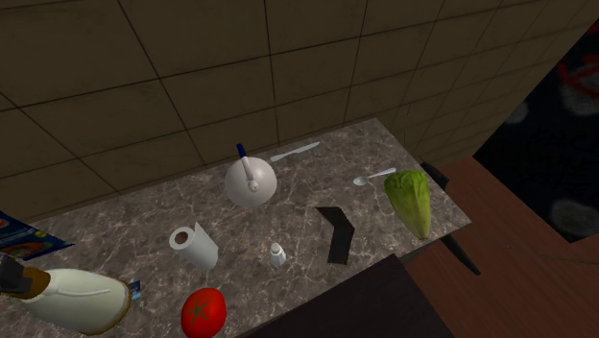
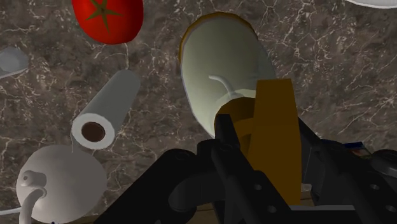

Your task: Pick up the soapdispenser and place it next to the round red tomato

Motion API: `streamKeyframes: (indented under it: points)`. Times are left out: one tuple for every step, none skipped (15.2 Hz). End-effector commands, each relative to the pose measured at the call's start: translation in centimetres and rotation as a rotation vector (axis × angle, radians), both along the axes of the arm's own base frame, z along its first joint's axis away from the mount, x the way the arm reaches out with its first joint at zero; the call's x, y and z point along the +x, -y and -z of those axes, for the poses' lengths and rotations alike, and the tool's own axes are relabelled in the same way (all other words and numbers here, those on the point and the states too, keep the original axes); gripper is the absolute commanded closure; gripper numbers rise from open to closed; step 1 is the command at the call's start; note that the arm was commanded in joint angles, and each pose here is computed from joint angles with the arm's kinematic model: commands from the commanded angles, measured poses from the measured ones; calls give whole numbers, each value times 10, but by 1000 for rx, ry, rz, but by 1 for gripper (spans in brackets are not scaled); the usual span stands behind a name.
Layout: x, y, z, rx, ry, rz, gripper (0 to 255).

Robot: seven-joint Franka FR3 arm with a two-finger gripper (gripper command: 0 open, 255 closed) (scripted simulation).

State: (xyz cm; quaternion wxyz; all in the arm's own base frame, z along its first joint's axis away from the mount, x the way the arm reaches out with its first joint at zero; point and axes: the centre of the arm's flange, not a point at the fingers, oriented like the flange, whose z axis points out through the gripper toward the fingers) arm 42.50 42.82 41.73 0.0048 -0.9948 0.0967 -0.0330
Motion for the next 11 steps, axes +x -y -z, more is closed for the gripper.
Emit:
streamKeyframes:
  points:
    - [0, -2, 11, 1, 1, 0, 255]
    - [0, -2, 16, 1, 1, 0, 255]
    - [0, -2, 21, 1, 1, 0, 255]
    - [0, -2, 27, 1, 1, 0, 255]
    - [0, -2, 32, 1, 1, 0, 255]
    - [0, -2, 37, 1, 1, 0, 255]
    - [0, -2, 42, 1, 1, 0, 255]
    - [0, -2, 48, 1, 1, 0, 255]
    - [0, -2, 53, 1, 1, 0, 255]
    - [0, -2, 58, 1, 1, 0, 255]
    - [0, -2, 64, 1, 1, 0, 255]
